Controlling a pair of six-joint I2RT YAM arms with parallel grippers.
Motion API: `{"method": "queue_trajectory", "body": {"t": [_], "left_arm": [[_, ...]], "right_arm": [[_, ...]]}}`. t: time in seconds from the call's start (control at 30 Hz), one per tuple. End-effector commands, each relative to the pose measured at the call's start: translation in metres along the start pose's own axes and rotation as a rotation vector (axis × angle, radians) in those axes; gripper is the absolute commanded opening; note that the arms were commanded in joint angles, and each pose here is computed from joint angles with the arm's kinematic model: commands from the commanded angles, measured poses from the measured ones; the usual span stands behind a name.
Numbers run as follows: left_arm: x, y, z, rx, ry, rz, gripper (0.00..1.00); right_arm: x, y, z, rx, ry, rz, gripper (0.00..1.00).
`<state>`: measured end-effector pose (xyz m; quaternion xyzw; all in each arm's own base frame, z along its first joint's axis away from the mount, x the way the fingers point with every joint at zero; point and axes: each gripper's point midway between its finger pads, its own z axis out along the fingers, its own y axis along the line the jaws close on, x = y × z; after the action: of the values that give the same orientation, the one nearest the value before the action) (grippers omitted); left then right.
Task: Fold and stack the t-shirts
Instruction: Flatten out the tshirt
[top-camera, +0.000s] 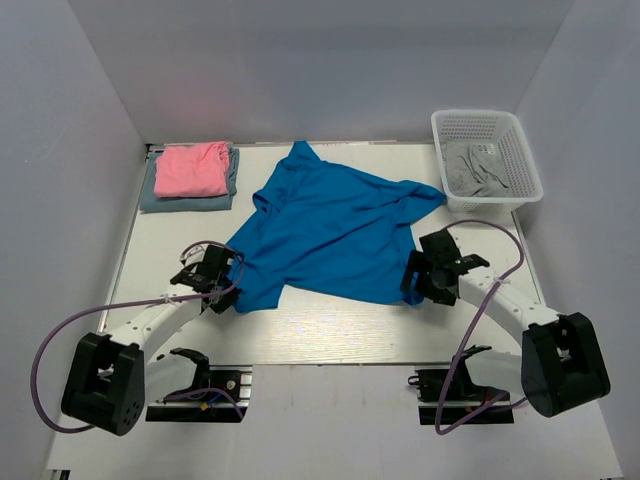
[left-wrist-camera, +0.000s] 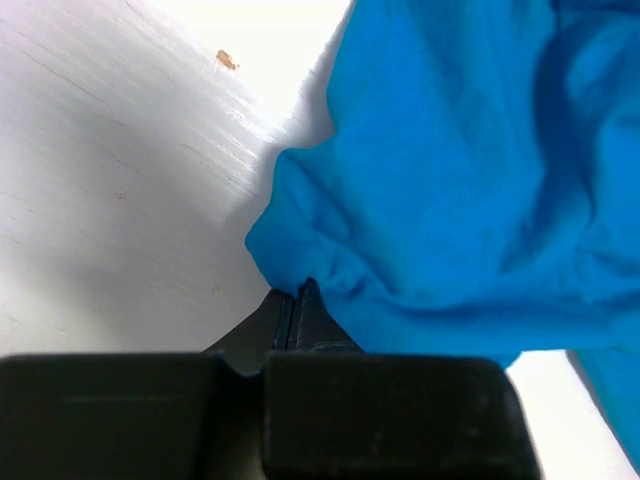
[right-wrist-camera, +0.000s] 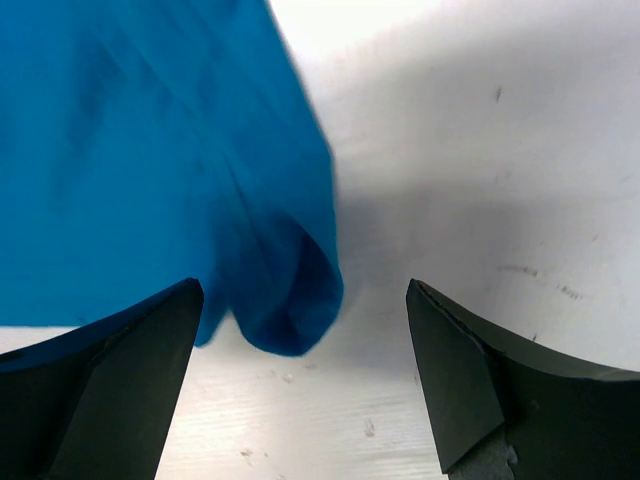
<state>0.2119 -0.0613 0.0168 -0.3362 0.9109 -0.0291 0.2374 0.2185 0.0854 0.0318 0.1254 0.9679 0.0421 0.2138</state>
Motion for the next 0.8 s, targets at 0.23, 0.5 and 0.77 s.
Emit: {"method": "queue_trajectory", "body": {"t": [0.23,0.5,0.77], "left_arm": [[-0.013,0.006,-0.004,-0.003,-0.079,-0.005,0.0],[-0.016,0.011,-0.002,-0.037,-0.089,0.001,0.0],[-0.016,0.011,-0.002,-0.038,-0.09,0.001,0.0]], "right_arm": [[0.028,-0.01,-0.003,-0.014,0.068,-0.01,0.88],[0.023,-0.032,0.004,0.141,0.05,0.027,0.66],[0.007,-0.024,0.004,0.118,-0.006,0.034,0.46]]}}
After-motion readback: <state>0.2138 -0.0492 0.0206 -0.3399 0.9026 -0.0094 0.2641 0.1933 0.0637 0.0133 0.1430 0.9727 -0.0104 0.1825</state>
